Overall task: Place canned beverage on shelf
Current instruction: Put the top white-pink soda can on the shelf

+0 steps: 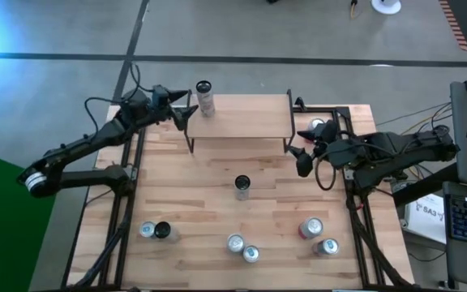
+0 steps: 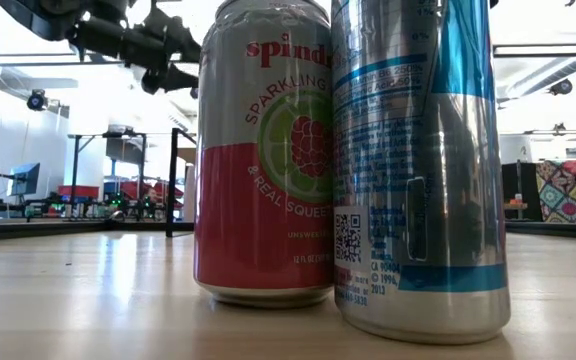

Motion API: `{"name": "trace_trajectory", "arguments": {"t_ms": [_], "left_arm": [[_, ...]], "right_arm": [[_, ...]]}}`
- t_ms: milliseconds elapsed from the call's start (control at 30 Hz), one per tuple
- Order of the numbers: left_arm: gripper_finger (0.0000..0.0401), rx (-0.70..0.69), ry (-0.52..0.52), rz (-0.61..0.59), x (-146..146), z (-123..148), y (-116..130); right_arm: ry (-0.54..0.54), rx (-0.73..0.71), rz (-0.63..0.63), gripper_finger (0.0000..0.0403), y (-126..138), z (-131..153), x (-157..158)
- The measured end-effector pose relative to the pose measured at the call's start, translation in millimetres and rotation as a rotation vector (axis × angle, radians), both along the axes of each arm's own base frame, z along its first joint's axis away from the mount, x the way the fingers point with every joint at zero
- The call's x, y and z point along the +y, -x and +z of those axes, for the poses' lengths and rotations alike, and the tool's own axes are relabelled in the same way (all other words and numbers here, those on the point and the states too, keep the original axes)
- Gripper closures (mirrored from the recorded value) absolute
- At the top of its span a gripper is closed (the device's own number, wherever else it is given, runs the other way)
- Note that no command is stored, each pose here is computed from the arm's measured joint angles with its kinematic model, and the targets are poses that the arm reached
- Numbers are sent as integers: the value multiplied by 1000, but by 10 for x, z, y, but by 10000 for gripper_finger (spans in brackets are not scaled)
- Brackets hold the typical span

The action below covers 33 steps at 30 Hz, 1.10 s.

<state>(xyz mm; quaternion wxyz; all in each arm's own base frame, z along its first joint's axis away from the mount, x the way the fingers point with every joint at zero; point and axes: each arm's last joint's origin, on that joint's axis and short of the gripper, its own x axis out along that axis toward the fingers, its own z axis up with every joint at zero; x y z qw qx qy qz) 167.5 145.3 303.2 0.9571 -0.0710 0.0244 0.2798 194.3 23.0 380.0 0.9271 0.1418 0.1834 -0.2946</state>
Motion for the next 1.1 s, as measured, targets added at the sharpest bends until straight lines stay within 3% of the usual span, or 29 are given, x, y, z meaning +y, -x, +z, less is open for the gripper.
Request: {"name": "trace_trajectory", "arguments": {"t_ms": [700,1100], "left_arm": [[36,97,35,23,449,-66,-402],[154,113,-8,-48,558,-49,-326]], "right_arm": [[-82,-63,-9,106,91,48,-9],[-73,-53,-3,116,90,37,-6]]}}
